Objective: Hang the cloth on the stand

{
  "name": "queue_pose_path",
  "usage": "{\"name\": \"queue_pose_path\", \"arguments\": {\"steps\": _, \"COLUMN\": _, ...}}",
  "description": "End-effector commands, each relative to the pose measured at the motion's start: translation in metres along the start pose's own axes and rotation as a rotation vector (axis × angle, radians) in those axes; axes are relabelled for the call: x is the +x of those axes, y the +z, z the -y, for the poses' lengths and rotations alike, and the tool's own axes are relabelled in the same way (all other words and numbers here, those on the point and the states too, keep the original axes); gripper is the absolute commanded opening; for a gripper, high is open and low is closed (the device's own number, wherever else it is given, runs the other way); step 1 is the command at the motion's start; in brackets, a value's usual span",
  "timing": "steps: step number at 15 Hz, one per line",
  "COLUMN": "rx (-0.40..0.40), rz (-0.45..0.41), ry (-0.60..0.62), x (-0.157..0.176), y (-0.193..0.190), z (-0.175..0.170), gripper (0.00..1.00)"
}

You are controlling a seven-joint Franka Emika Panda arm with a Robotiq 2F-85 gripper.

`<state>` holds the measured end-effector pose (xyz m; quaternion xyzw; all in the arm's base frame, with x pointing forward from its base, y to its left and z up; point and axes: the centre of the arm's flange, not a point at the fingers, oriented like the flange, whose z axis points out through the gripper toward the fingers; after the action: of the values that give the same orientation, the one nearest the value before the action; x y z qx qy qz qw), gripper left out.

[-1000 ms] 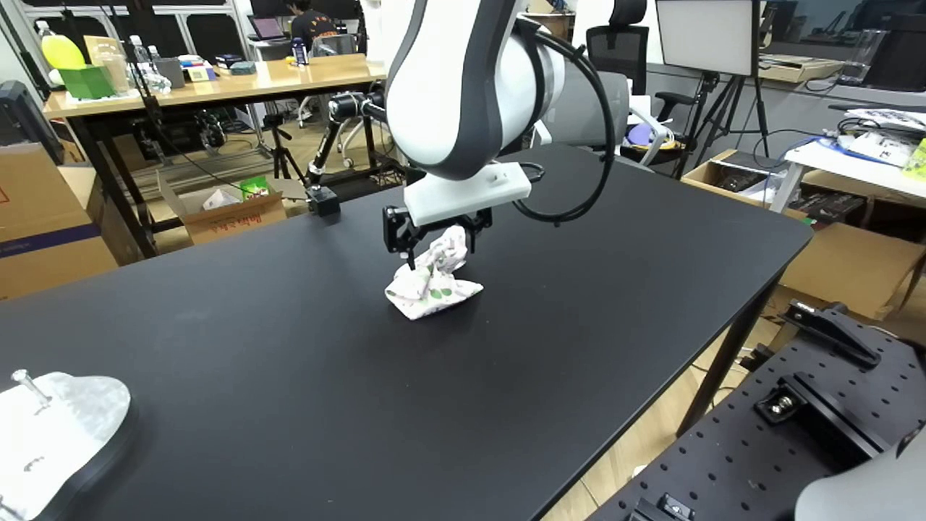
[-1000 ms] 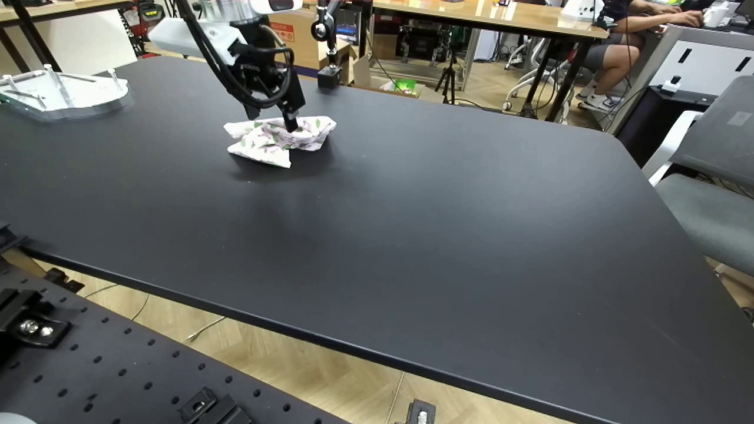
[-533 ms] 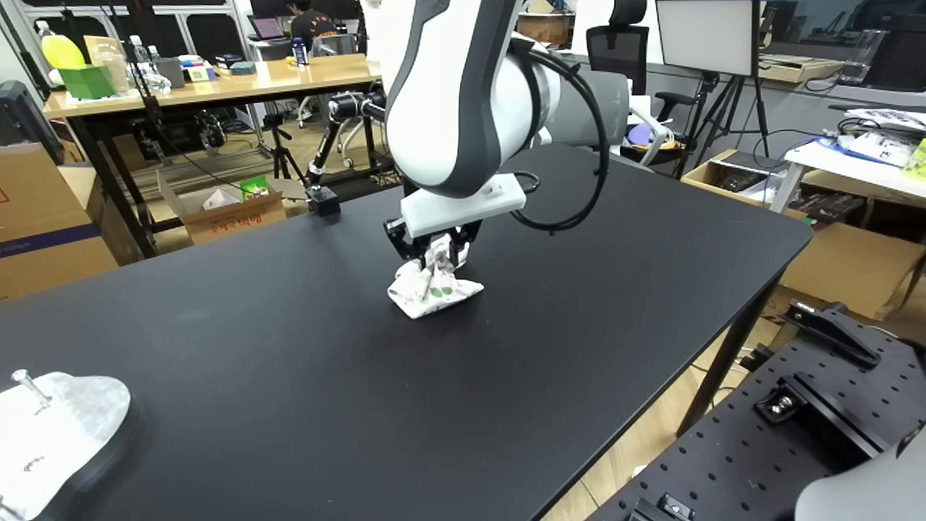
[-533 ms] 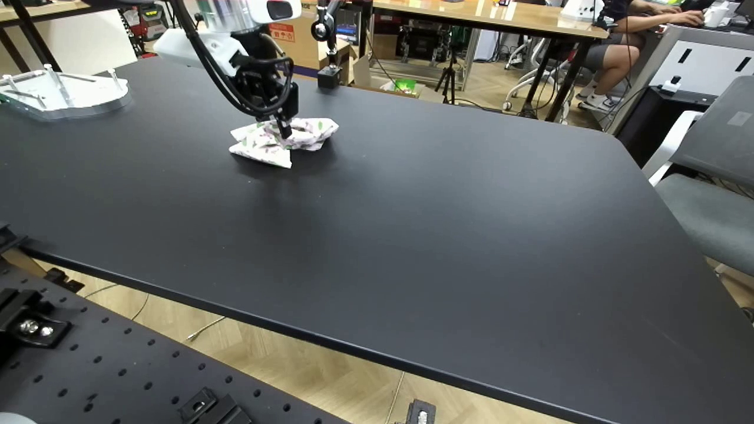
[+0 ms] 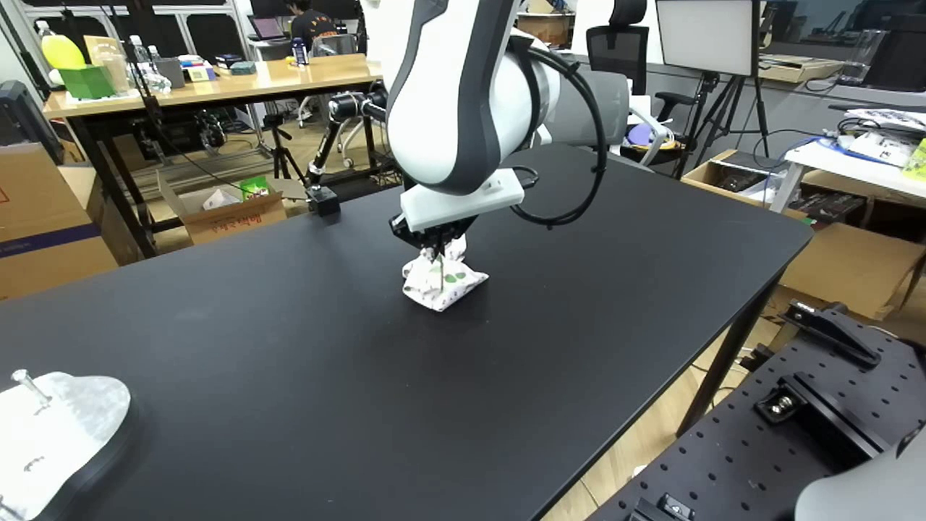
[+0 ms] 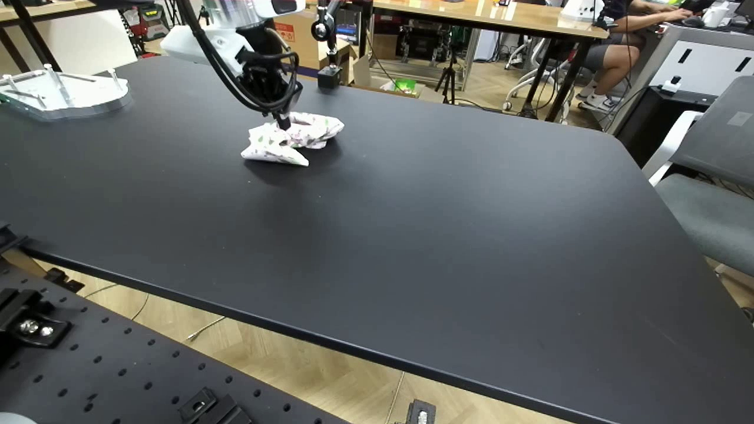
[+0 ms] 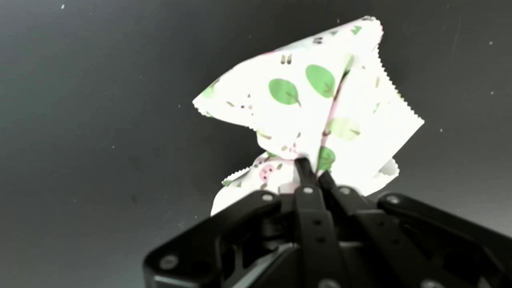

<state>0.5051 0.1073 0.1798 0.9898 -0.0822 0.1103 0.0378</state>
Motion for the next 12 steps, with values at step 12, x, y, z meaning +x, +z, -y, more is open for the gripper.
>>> {"name": "queue_pose_path", "arguments": {"steps": 12, "rx": 0.246, "rz": 0.327, "ry": -0.043, "x": 0.011, "y": -0.067, "z": 0.012, "gripper": 0.01}}
